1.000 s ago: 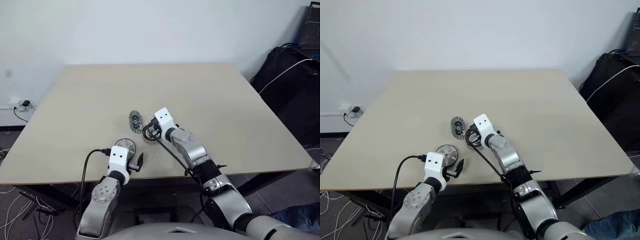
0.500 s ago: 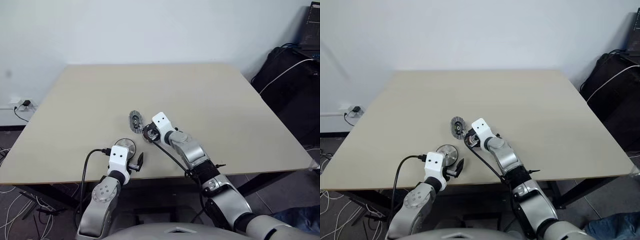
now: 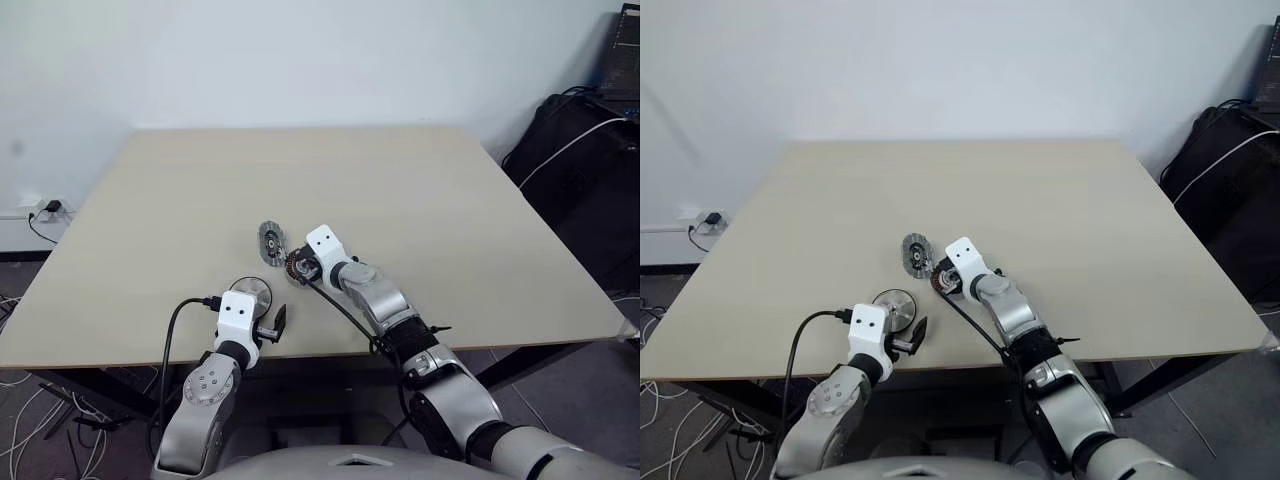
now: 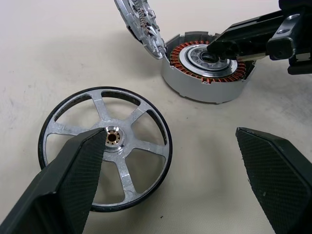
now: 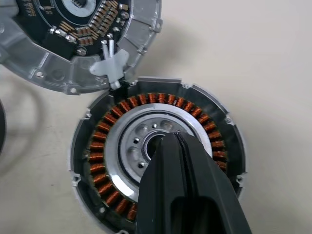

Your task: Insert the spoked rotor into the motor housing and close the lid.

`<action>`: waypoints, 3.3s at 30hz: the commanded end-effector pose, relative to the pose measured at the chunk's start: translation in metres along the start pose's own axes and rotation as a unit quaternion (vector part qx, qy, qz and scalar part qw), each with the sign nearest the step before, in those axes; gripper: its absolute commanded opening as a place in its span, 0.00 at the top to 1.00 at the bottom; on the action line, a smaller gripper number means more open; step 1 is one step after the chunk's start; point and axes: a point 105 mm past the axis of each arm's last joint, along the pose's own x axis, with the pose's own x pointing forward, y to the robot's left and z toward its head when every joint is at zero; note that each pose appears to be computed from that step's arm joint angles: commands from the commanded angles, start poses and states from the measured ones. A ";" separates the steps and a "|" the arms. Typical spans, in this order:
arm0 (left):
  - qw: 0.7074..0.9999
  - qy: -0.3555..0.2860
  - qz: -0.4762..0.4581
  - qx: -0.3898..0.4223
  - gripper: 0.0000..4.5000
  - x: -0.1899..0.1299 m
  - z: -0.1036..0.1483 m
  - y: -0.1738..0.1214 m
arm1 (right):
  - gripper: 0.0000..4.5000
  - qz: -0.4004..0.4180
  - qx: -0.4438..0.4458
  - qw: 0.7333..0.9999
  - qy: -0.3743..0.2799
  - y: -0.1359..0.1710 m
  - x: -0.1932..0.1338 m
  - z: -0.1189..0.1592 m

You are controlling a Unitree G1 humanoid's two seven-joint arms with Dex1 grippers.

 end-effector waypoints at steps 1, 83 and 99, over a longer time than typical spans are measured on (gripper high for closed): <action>1.000 -0.024 0.001 -0.002 0.00 0.000 0.011 0.000 | 1.00 -0.013 -0.004 1.000 -0.026 -0.008 -0.001 0.016; 0.876 -0.077 -0.252 -0.403 0.90 -0.006 0.072 -0.057 | 1.00 0.028 0.046 0.994 -0.100 0.008 -0.098 -0.027; 0.835 -0.116 -0.241 -0.481 0.90 0.058 0.091 -0.057 | 1.00 0.022 0.046 0.994 -0.096 0.004 -0.105 -0.031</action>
